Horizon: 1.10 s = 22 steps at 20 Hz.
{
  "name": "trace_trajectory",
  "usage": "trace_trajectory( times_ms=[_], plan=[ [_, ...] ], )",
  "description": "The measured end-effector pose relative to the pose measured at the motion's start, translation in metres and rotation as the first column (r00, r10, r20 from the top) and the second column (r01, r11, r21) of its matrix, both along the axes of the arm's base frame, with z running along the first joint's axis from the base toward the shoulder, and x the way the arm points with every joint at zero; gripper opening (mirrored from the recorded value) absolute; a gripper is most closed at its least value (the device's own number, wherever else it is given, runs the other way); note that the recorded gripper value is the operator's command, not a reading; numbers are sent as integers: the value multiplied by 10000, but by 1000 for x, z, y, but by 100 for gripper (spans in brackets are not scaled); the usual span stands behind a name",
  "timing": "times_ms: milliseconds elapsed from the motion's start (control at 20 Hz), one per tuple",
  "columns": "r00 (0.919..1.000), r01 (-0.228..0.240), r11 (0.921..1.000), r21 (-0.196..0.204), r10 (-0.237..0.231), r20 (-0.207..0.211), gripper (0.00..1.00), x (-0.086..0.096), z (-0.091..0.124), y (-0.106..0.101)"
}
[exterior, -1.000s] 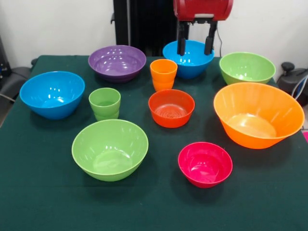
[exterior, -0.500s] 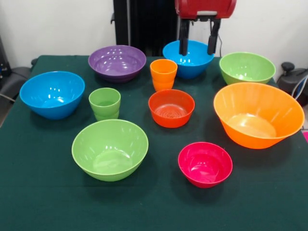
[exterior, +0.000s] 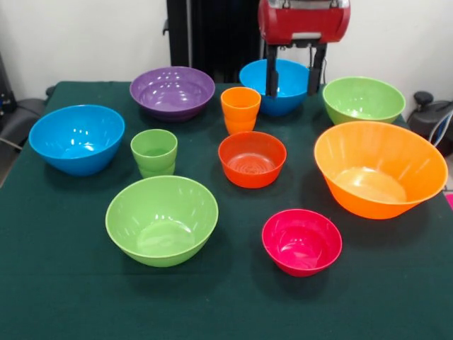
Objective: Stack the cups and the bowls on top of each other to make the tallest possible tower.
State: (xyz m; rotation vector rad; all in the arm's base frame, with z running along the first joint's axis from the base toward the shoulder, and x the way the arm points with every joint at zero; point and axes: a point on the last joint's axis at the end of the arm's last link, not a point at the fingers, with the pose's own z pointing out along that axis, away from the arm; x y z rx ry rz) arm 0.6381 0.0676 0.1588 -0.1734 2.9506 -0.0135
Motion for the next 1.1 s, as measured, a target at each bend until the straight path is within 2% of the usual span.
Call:
trace_trajectory(
  times_ms=[600,1100],
  plan=[
    [9969,-354,9993,97,360,-701,100,-8,-53,3],
    [9954,-245,9994,256,267,-922,100,-11,-67,-4]
  ],
)
